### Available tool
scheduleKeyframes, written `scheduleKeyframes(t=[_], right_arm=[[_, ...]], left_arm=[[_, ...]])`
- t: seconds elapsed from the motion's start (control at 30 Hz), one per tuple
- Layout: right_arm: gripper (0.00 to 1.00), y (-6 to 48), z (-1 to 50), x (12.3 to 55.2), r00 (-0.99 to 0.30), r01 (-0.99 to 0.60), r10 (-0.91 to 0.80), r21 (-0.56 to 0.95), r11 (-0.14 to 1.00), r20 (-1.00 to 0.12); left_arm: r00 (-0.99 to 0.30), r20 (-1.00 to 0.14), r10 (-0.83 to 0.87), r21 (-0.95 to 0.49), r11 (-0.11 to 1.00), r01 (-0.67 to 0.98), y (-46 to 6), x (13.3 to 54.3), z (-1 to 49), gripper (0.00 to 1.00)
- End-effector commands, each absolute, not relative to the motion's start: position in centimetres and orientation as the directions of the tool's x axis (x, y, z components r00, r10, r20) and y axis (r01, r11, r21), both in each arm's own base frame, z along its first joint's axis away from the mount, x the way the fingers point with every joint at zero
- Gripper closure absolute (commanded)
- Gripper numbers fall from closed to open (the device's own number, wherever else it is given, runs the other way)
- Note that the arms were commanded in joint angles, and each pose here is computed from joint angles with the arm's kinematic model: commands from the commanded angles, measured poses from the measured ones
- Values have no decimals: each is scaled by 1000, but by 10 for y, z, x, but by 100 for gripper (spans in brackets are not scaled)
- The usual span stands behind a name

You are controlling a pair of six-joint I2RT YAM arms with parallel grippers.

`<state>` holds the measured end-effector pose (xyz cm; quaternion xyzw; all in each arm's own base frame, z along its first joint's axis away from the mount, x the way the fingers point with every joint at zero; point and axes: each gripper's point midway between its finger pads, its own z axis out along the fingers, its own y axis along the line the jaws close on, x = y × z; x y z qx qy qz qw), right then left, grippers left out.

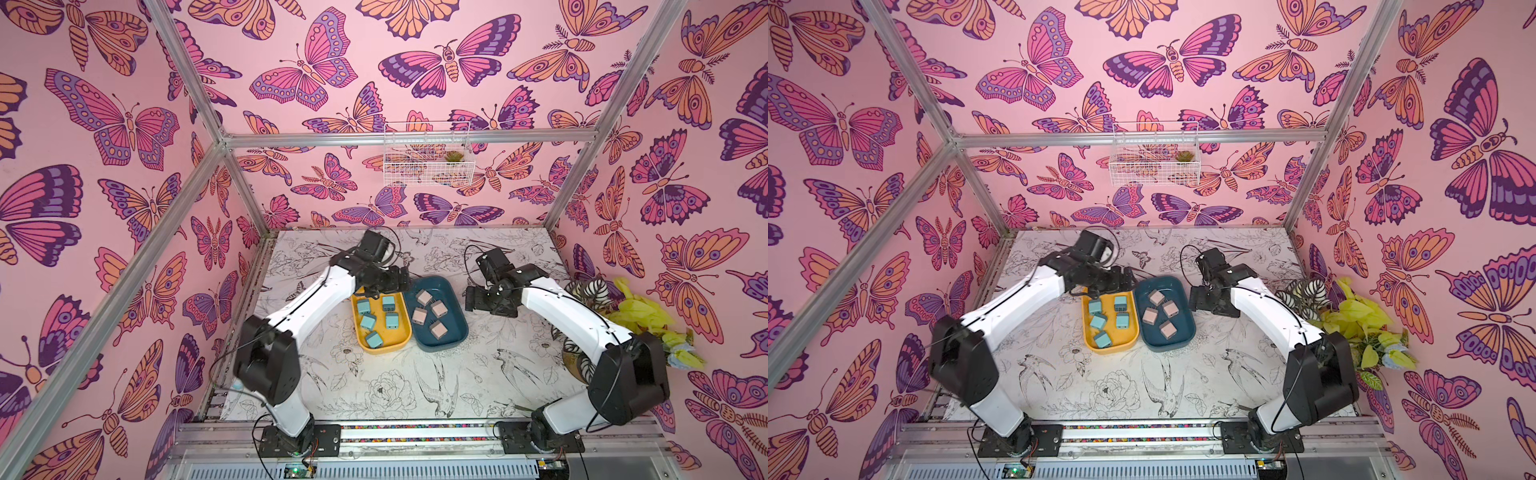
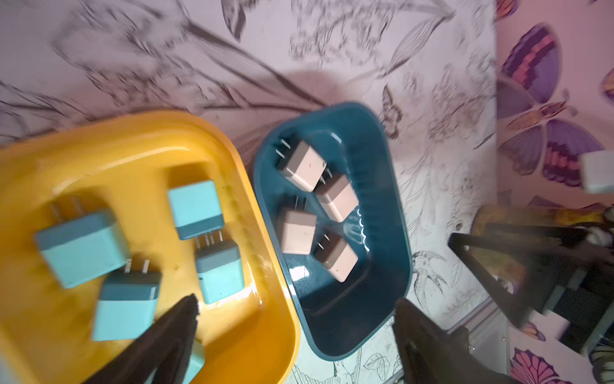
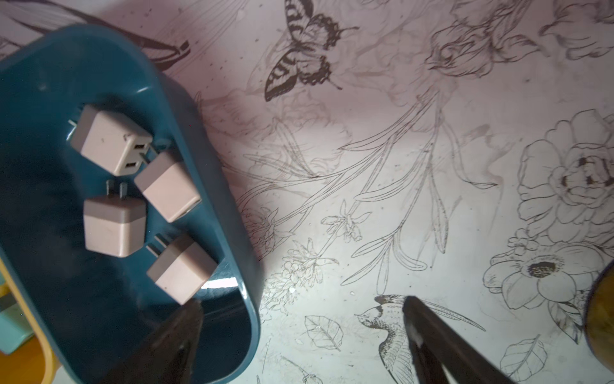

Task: Place the plugs by color into the storage box
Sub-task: Move the storage box to the center of the board, then reset both arms

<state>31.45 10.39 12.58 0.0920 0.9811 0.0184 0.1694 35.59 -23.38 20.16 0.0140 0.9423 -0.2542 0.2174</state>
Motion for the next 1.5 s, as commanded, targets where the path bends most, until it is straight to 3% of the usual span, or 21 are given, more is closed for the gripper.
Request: scheduleKeyframes(t=[0.0,0.03,0.2,0.3,0.4,0.47,0.67,0.77,1.07,1.27,1.37,1.4,1.47], right_arm=[[1,78,126,327,-892,220,198,-7,976,-407],[1,72,125,331,-883,233,207,-10,973,-422],[1,32,118,357,-811,337,303,23,941,-500],[1,11,128,366,-768,377,320,13,926,-555],[1,3,148,370,-718,367,281,-3,930,-636],[1,4,158,371,-688,345,262,13,939,-677],[1,7,159,372,-667,208,96,-61,976,-739],[1,-1,148,376,-654,207,37,-132,969,-756],[1,-22,97,396,-549,282,61,-115,953,-834],[2,-28,92,416,-544,250,39,-118,961,-838],[2,-25,103,400,-421,234,39,-67,970,-906],[5,-23,100,388,-370,221,45,-40,975,-928],[26,-12,109,372,-180,140,8,-18,990,-984]], left_arm=[[-862,-481,-161,-391,919,47,-168,349,215,1],[-851,-494,-178,-376,926,25,-150,350,214,5],[-828,-543,-137,-277,961,23,-82,357,200,3],[-767,-637,-72,-92,996,-17,-43,372,186,2],[-781,-619,87,68,996,57,-29,377,163,2],[-789,-611,60,121,992,-19,-11,380,151,3],[-553,-833,26,103,989,-109,24,408,128,0],[-546,-838,-22,102,975,-195,59,405,104,0],[-311,-950,-1,69,975,-213,56,382,92,0],[-352,-936,10,75,983,-170,40,388,89,0],[-336,-942,15,72,985,-158,35,387,91,0],[-331,-943,16,72,985,-157,34,387,91,0],[-345,-938,17,74,986,-152,33,387,91,0]])
